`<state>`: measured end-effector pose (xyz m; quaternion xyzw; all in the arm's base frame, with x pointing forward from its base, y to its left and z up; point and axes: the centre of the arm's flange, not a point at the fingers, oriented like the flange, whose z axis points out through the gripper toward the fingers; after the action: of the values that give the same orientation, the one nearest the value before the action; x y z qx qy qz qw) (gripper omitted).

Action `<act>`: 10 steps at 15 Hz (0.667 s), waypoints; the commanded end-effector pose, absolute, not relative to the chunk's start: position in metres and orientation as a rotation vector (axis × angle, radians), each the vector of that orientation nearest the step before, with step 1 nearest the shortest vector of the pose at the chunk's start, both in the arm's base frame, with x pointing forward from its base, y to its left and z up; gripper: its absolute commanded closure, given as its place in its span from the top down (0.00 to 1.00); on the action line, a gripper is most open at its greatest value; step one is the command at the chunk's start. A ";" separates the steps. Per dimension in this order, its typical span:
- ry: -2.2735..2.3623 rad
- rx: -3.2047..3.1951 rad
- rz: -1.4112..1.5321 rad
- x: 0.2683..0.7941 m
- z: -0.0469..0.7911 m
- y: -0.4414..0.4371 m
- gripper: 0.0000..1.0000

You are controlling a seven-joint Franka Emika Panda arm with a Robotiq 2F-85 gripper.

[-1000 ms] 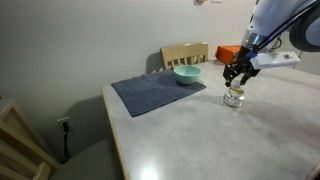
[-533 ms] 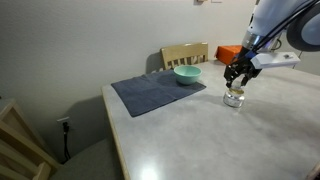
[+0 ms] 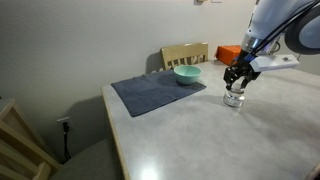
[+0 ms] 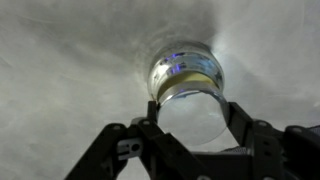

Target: Put the lid on top of the silver container

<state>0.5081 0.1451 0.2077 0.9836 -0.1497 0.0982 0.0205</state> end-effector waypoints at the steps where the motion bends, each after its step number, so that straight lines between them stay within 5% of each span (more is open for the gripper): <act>1: -0.452 3.056 0.277 0.511 0.203 0.146 0.44; 10: -0.453 3.059 0.292 0.503 0.202 0.146 0.44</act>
<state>0.5062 0.1482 0.2057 0.9843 -0.1471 0.0961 0.0198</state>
